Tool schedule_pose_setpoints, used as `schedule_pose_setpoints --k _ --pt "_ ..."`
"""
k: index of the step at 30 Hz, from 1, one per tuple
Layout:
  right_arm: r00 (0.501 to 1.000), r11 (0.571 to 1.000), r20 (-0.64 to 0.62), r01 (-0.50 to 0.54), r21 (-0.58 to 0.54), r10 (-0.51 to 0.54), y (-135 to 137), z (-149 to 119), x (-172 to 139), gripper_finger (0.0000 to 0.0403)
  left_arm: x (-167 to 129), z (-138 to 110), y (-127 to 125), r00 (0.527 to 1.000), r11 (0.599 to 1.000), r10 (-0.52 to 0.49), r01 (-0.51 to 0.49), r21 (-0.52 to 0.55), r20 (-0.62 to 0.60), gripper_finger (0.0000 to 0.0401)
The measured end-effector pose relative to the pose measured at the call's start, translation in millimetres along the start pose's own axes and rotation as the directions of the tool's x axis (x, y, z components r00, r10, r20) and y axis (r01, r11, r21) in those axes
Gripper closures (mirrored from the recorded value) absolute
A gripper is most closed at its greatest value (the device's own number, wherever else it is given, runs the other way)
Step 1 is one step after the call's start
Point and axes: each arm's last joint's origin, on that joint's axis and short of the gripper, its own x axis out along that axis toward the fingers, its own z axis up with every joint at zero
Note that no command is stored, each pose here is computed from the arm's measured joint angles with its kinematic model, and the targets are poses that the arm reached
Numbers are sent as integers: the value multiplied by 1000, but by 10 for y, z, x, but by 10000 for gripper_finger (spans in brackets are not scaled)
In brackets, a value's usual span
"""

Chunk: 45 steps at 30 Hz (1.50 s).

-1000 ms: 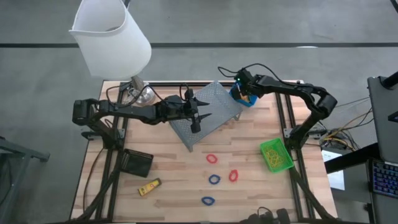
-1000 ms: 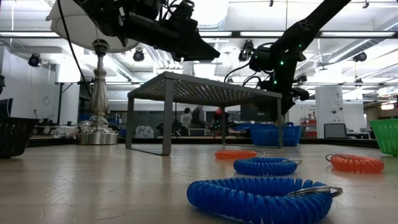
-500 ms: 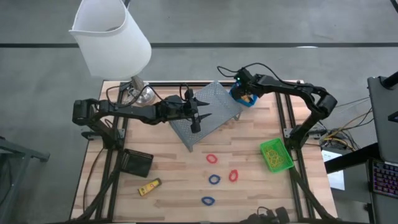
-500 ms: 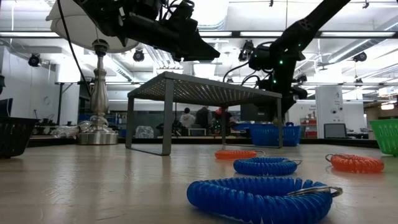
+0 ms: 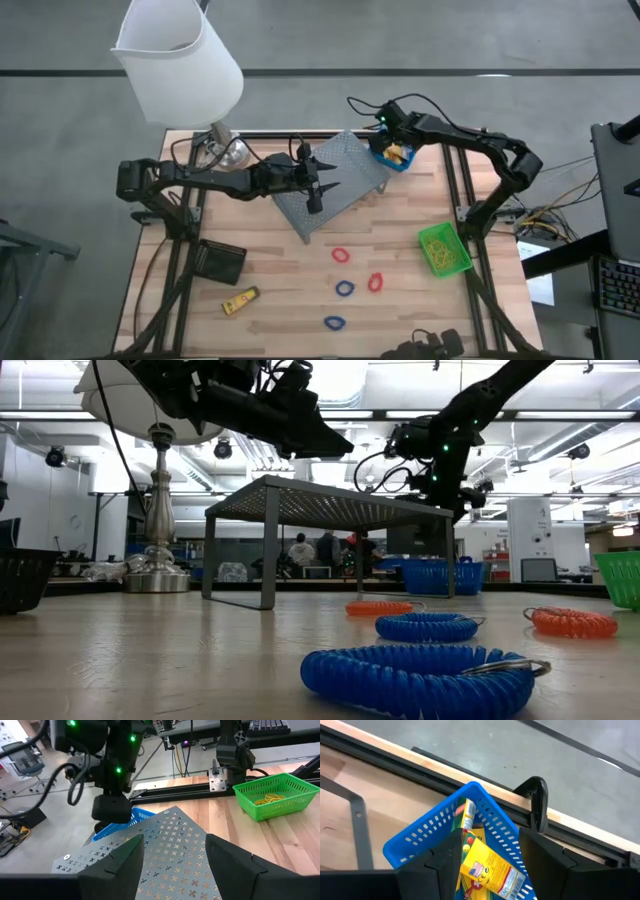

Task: Pick & Place Office Desk Supplies
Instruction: Put the crayon box into the blue basket

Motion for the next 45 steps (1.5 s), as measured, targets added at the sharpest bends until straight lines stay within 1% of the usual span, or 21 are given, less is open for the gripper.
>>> schedule_pose_setpoints --k 6,9,16,21,22,25,32,34,36,38,41,45 --pt "1000 1000 17 -10 -4 10 19 114 -114 211 1 -16 -4 1000 1000 -4 4 1 -16 188" --pt "999 998 37 -24 -53 26 61 146 -160 211 0 -29 -7 1000 1000 -7 7 2 -30 188" --pt "994 994 94 -52 -100 62 164 196 -354 211 0 -34 -8 999 1000 -8 8 3 -35 188" --pt "976 991 215 50 -120 -23 199 209 -633 211 0 -34 -8 999 1000 -8 8 3 -35 188" --pt "972 991 235 56 -120 -26 207 200 -700 211 0 -35 -8 999 1000 -8 8 3 -35 188" --pt "960 991 281 20 -131 18 235 142 -920 211 -2 -34 -9 999 1000 -8 9 3 -36 190" --pt "922 976 352 -100 -193 164 302 -135 -1401 211 -12 -28 -6 999 1000 -9 9 7 -39 200" --pt "898 966 382 -144 -213 218 326 -229 -1524 211 -27 -9 -1 999 1000 -8 8 6 -33 204" --pt "862 950 422 -188 -250 282 356 -337 -1628 211 -54 18 5 1000 1000 -8 8 6 -29 209" --pt "805 924 477 -219 -314 353 384 -440 -1731 211 -97 41 14 999 1000 -10 11 7 -41 212" --pt "708 881 552 -228 -414 442 414 -598 -1823 211 -201 90 32 997 1000 -18 19 8 -71 212" --pt "594 852 622 -249 -460 510 412 -781 -1858 211 -423 173 65 991 999 -33 34 11 -132 213"
